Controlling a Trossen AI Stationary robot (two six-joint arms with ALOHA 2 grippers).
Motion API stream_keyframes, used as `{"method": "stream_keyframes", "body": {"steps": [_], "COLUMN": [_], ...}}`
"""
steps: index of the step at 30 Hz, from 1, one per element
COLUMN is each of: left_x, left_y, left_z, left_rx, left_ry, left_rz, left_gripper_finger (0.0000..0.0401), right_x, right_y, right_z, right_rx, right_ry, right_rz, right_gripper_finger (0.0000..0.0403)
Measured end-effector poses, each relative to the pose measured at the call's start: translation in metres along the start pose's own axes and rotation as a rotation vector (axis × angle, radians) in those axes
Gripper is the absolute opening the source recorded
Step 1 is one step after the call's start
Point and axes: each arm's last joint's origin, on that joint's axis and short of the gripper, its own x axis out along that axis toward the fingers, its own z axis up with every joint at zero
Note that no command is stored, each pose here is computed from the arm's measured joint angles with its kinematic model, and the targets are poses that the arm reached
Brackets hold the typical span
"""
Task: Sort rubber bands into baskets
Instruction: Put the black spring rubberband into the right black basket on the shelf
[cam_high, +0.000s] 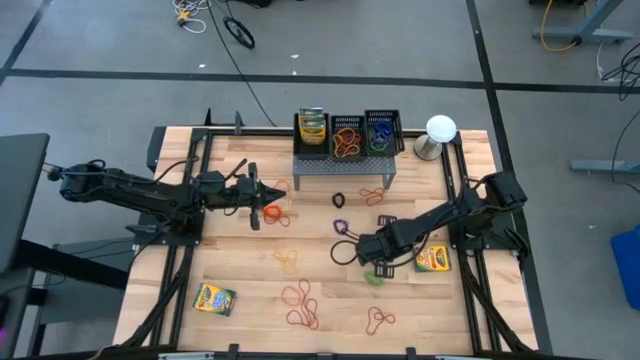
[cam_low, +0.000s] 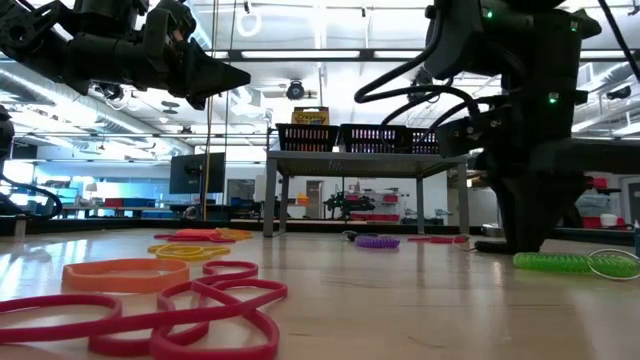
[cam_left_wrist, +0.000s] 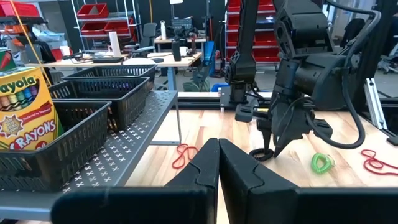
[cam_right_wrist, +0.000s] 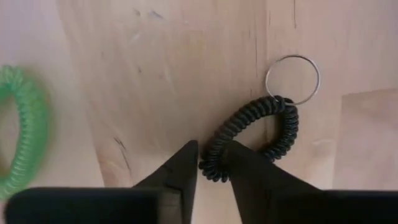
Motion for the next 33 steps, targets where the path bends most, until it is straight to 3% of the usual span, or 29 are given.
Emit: {"method": "stream_keyframes", "body": {"steps": [8, 15, 20, 26, 33], "left_x": [0.0, 0.0, 0.0, 0.0, 0.0], "left_y": [0.0, 0.0, 0.0, 0.0, 0.0], "left_z": [0.0, 0.0, 0.0, 0.0, 0.0], "left_rx": [0.0, 0.0, 0.0, 0.0, 0.0], "left_ry": [-0.001, 0.0, 0.0, -0.001, 0.002], "left_rz": [0.0, 0.0, 0.0, 0.0, 0.0], "left_gripper_finger": [0.0013, 0.0013, 0.0013, 0.0013, 0.0013], "right_x": [-0.01, -0.071, -0.129, -0.19, -0.227], "right_y": [0.004, 0.007, -0.01, -0.069, -0.176], "right_z": [0.001, 0.024, 0.038, 0.049, 0.05], "right_rx": [0.038, 0.077, 0.109, 0.263, 0.44], "right_ry": [-0.06, -0.239, -0.362, -0.403, -0.382], "right_rz": [-0.011, 0.069, -0.04, -0.25, -0.365], "right_gripper_finger": [0.0012, 0.0014, 0.0013, 0.0014, 0.0015]}}
